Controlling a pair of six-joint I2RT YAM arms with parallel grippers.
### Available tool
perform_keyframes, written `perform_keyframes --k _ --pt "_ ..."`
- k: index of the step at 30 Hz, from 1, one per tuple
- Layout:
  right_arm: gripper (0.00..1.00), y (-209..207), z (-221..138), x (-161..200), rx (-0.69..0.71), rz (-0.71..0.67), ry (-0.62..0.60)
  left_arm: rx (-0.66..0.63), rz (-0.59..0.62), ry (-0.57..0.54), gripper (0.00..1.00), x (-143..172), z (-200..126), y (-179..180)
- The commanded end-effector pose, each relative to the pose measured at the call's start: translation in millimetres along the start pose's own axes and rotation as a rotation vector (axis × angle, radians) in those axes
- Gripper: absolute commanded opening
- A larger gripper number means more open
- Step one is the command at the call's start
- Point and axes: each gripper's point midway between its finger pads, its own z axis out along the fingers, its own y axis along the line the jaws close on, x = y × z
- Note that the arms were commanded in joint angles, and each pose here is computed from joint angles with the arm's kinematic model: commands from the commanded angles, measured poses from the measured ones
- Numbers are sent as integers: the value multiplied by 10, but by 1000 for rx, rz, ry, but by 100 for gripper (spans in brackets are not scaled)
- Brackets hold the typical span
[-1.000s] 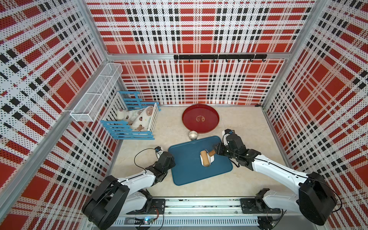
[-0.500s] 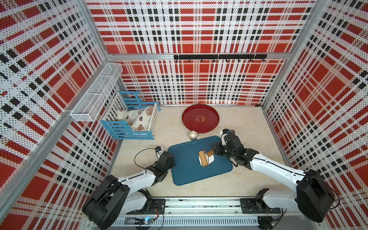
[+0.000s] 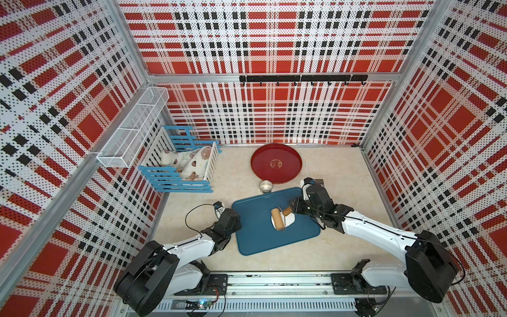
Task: Roll out the dumpling wrappers from the dough
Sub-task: Flatten out the dough on the work surface.
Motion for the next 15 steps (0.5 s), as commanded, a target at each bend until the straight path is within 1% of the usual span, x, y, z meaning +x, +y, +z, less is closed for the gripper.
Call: perform_keyframes --k 1,15 --pt "0 -729 -20 1325 243 -23 473 -2 -52 -19 0 -72 14 -26" --pt "0 -704 4 1295 248 -29 463 -4 -52 -19 0 -66 13 -15"
